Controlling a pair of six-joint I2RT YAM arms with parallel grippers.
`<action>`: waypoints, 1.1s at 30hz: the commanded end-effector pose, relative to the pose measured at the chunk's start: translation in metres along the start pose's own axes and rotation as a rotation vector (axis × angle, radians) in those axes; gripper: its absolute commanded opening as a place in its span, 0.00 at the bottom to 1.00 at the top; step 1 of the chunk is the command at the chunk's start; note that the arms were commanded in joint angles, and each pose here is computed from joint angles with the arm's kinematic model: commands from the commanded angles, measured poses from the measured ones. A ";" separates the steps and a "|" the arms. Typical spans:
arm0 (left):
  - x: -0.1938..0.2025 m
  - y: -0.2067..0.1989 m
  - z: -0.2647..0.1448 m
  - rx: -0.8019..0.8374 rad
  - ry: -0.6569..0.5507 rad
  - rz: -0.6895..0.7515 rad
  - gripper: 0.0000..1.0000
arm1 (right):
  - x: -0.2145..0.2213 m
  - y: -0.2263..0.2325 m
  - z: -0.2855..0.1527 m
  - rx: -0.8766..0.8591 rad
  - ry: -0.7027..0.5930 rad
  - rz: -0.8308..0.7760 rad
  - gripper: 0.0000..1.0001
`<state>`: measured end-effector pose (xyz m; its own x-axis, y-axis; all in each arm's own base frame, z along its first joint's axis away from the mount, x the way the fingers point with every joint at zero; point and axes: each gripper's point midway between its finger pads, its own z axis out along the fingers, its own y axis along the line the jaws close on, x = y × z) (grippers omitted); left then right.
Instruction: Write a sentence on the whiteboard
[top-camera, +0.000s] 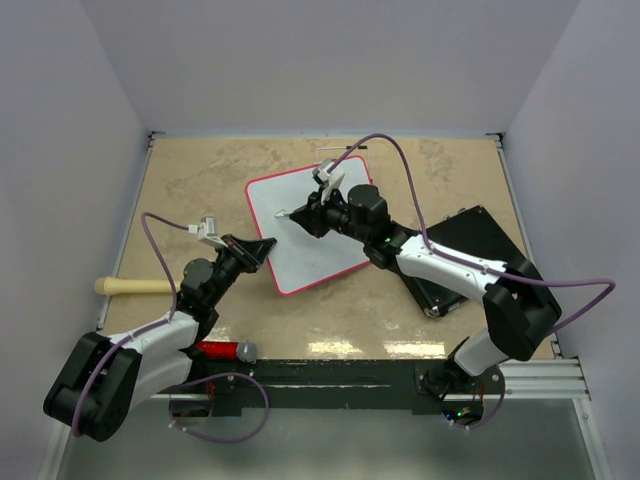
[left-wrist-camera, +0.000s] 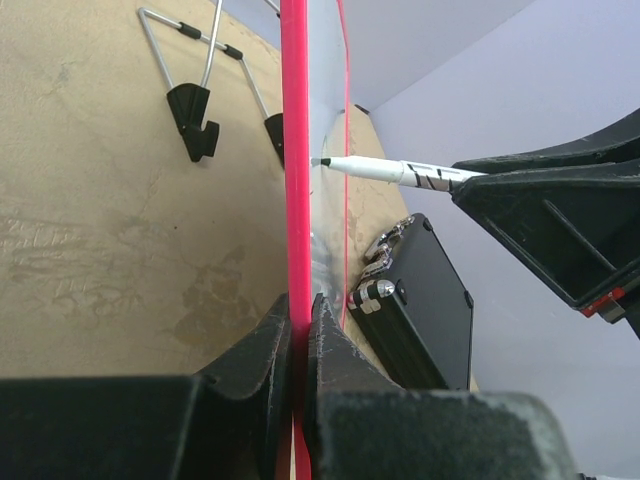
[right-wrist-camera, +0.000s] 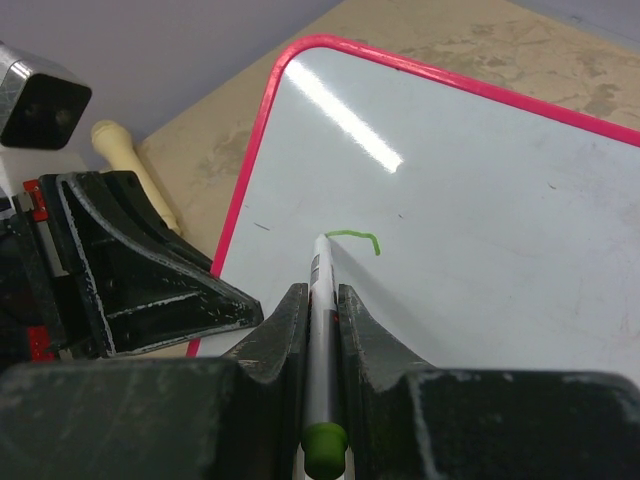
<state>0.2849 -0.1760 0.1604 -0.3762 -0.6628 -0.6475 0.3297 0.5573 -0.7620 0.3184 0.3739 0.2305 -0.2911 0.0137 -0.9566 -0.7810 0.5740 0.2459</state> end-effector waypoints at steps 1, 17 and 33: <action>0.007 -0.004 -0.003 0.051 0.035 0.126 0.00 | -0.010 0.011 0.001 -0.048 -0.009 -0.032 0.00; 0.005 -0.004 -0.004 0.046 0.031 0.143 0.00 | 0.018 0.005 -0.025 -0.019 0.085 -0.073 0.00; 0.010 0.000 -0.008 0.033 0.048 0.145 0.00 | -0.052 0.007 -0.035 -0.032 -0.039 -0.137 0.00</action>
<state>0.2809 -0.1754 0.1624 -0.3730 -0.6502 -0.6619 0.3452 0.5649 -0.7495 0.3168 0.3493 0.2267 -0.2638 -0.0863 -0.9607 -0.7675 0.6221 0.1549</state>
